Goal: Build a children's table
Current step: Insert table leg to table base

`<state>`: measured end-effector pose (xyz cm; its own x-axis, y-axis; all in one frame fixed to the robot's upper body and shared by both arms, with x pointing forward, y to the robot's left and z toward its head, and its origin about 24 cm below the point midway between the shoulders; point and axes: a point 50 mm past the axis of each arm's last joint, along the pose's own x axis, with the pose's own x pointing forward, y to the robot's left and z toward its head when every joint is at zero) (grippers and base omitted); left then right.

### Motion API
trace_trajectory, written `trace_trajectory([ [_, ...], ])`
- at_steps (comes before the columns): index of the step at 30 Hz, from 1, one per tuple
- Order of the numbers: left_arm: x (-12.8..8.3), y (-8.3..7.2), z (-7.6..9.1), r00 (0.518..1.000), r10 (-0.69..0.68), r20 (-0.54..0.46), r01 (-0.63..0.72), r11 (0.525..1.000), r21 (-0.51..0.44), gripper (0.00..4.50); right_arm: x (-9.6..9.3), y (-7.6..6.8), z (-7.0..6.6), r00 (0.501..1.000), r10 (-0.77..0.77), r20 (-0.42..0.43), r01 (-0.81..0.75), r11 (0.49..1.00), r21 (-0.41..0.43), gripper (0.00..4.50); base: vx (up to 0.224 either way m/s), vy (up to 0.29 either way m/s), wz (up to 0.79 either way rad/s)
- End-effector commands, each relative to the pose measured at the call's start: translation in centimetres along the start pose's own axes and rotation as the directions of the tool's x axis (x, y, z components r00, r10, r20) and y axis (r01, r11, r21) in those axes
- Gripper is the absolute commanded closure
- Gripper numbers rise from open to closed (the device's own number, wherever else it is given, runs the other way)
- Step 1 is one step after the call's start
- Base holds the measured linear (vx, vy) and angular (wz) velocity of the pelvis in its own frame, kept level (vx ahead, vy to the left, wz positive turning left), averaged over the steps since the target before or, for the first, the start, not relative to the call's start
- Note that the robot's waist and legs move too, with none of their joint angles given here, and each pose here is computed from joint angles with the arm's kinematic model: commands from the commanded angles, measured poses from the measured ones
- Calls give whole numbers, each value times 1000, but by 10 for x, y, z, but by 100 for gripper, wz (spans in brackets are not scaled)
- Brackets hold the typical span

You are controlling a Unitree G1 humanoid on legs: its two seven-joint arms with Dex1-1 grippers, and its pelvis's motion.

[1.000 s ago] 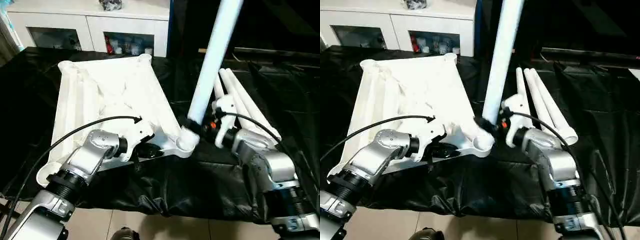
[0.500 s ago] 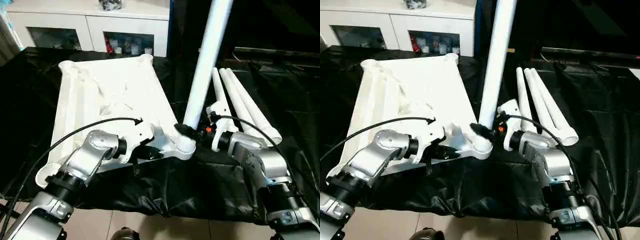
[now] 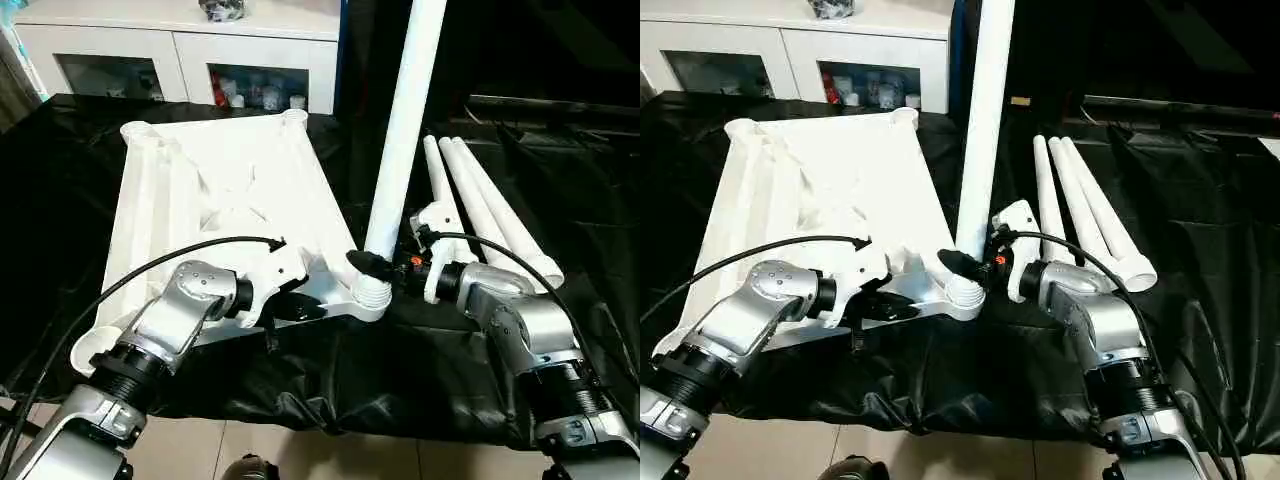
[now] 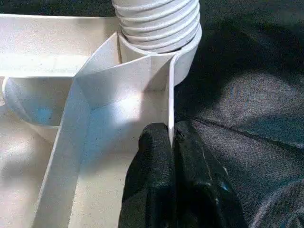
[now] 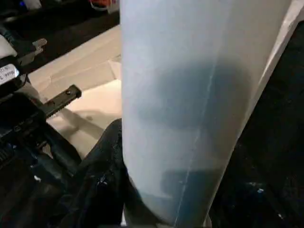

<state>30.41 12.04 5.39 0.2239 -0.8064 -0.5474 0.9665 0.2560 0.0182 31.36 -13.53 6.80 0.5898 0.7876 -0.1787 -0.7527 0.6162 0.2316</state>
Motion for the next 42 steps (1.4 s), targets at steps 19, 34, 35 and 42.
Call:
trace_trajectory([
  [19,6,2,11,998,14,65,-16,1000,24,450,-37,3,-46,984,-175,24,176,983,-58,261,0,0,0],
  [34,6,1,11,998,-43,37,40,997,63,450,-17,10,-42,984,11,-175,-39,986,-160,261,0,0,0],
  [35,6,1,11,998,-47,35,44,997,65,450,-16,10,-42,983,20,-183,-49,986,-158,261,0,0,0],
  [42,0,-3,11,994,-111,2,110,989,99,450,-11,7,-40,969,116,-216,-146,981,-125,261,0,0,0],
])
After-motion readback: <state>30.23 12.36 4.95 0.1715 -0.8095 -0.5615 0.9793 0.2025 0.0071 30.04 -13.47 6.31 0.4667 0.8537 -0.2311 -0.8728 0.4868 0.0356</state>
